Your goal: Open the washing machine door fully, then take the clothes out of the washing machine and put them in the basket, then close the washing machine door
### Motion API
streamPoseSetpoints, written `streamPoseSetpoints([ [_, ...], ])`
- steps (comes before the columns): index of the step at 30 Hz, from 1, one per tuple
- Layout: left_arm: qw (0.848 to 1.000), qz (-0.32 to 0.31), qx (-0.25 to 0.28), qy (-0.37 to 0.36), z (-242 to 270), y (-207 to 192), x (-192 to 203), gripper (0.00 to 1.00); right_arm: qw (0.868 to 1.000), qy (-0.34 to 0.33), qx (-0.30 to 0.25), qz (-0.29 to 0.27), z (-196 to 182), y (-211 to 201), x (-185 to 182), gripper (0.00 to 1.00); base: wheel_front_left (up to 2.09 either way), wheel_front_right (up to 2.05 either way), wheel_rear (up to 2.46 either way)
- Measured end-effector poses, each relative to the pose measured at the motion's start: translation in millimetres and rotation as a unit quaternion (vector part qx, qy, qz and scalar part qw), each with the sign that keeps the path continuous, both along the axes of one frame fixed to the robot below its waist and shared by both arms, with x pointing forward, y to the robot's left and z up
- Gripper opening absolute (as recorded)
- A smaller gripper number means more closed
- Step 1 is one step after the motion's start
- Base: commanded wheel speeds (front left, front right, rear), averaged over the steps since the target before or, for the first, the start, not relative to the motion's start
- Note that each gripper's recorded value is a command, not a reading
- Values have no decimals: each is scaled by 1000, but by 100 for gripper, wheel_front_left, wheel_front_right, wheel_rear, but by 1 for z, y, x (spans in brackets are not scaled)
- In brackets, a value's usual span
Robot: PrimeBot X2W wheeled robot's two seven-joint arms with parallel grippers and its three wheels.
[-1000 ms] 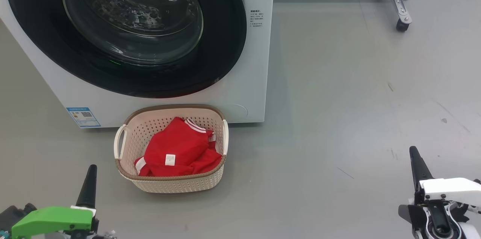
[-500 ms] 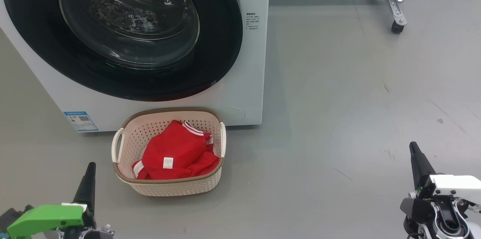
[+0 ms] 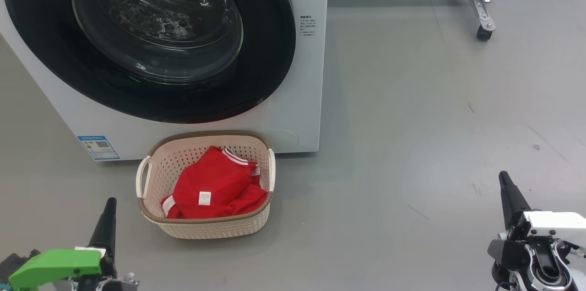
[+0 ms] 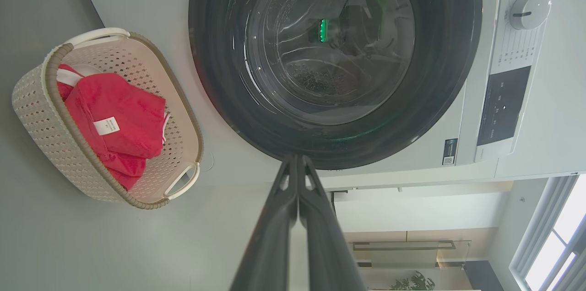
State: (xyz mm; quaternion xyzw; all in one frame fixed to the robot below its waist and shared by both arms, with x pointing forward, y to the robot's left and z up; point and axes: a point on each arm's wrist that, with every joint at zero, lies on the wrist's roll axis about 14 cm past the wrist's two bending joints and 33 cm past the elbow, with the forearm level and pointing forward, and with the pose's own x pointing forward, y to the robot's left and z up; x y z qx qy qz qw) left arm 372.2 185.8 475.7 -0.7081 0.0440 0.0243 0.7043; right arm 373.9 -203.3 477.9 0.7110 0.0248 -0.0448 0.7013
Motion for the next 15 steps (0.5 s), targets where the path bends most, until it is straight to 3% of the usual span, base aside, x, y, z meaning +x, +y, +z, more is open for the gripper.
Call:
streamPoseSetpoints([
  [15,1000,1,-1,1,-1,0,0,0,1000,1,0,-1,-1,0,0,0,0,0,0],
])
